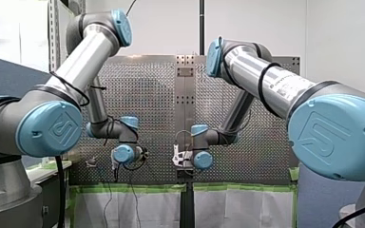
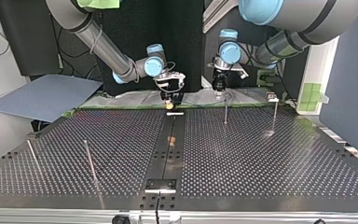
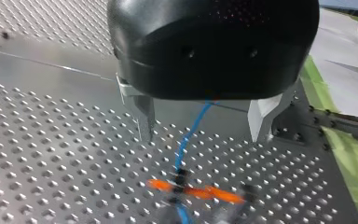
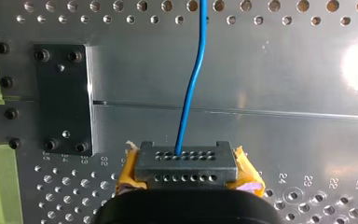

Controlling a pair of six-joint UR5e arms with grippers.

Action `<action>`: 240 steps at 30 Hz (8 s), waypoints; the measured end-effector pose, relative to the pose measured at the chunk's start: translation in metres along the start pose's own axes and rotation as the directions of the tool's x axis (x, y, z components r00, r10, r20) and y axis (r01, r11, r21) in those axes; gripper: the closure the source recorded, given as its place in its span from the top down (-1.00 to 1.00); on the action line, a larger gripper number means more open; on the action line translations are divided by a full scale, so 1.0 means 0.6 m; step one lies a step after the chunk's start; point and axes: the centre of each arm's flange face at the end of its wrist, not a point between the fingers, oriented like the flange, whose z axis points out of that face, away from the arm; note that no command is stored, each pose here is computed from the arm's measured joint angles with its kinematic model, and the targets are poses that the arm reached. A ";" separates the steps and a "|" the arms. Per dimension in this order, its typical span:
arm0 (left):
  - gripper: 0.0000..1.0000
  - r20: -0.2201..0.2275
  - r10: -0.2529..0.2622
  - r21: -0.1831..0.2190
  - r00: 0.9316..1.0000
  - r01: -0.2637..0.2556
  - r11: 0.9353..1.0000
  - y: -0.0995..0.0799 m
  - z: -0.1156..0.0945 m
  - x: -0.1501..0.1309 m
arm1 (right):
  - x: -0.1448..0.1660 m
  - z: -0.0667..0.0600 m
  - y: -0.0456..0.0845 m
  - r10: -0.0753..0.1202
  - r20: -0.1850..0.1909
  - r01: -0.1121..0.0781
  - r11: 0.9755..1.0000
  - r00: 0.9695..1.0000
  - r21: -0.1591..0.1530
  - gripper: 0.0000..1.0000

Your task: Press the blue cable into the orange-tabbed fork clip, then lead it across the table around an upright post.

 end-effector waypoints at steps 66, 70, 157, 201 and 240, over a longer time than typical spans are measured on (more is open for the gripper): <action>1.00 0.067 -0.013 0.004 0.998 0.012 1.000 -0.082 0.027 -0.026 | -0.003 0.007 0.030 -0.003 0.009 0.003 1.000 1.000 -0.019 -1.00; 1.00 0.076 -0.026 -0.014 0.997 0.027 1.000 -0.081 0.037 -0.032 | -0.003 0.006 0.030 -0.003 0.009 0.003 1.000 1.000 -0.018 -1.00; -1.00 -0.055 0.066 -0.091 0.996 -0.070 0.993 -0.128 0.087 -0.058 | 0.051 -0.001 0.036 -0.054 0.040 0.055 0.998 0.998 -0.022 -1.00; -1.00 0.173 -0.020 -0.037 0.985 0.026 0.999 -0.200 -0.014 -0.419 | 0.462 -0.077 0.022 -0.049 -0.155 0.047 0.999 0.987 -0.019 -1.00; -1.00 0.204 -0.005 -0.003 0.979 0.006 1.000 -0.267 -0.018 -0.578 | 0.710 -0.164 0.077 -0.001 -0.365 -0.017 0.999 0.931 -0.047 -1.00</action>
